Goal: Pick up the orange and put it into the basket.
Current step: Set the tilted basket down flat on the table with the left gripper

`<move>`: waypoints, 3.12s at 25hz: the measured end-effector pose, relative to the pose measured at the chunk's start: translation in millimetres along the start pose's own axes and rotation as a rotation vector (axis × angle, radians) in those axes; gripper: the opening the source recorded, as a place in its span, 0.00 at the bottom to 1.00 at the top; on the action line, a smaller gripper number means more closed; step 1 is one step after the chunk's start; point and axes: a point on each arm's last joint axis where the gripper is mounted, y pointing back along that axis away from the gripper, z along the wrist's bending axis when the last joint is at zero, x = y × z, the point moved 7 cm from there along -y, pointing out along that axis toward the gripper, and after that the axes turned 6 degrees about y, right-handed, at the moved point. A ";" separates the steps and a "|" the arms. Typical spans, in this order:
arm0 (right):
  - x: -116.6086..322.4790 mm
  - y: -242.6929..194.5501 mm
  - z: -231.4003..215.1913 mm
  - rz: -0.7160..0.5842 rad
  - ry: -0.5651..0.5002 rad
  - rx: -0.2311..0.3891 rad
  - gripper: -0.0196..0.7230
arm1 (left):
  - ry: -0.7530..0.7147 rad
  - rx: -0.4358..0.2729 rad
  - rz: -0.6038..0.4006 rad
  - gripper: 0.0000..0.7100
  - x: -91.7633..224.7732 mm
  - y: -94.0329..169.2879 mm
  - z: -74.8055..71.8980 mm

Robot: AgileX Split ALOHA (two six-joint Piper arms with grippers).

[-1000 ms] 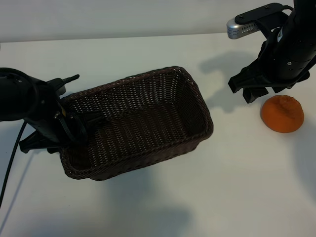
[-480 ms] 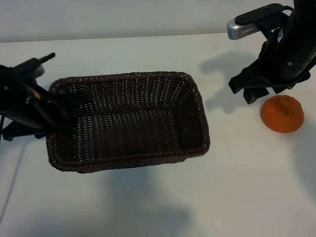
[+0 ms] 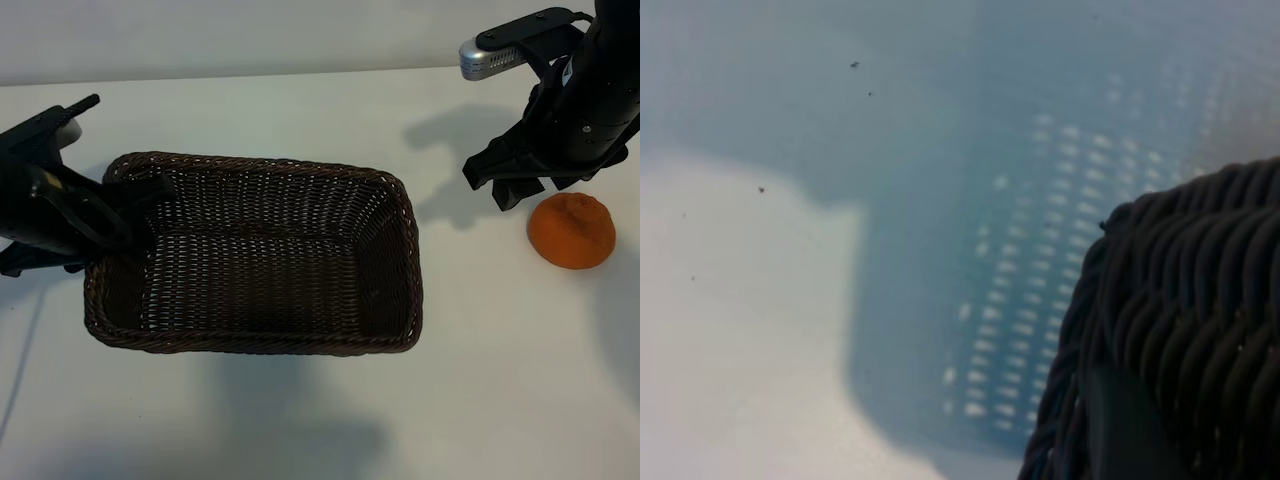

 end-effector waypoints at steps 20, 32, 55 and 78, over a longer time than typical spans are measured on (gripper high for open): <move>0.0 0.0 0.4 0.000 -0.002 -0.003 0.76 | -0.006 0.233 0.012 0.45 -27.8 3.0 -7.8; 0.3 0.0 0.5 0.002 0.000 -0.003 0.76 | -0.009 0.273 -0.005 0.45 -72.6 -14.4 -37.9; 0.4 0.0 0.6 0.003 0.000 -0.003 0.76 | -0.032 0.292 0.047 0.45 -75.3 -72.3 -91.6; 1.2 0.0 0.6 0.008 -0.001 -0.004 0.76 | 0.011 0.275 0.086 0.45 -57.1 -105.1 -101.3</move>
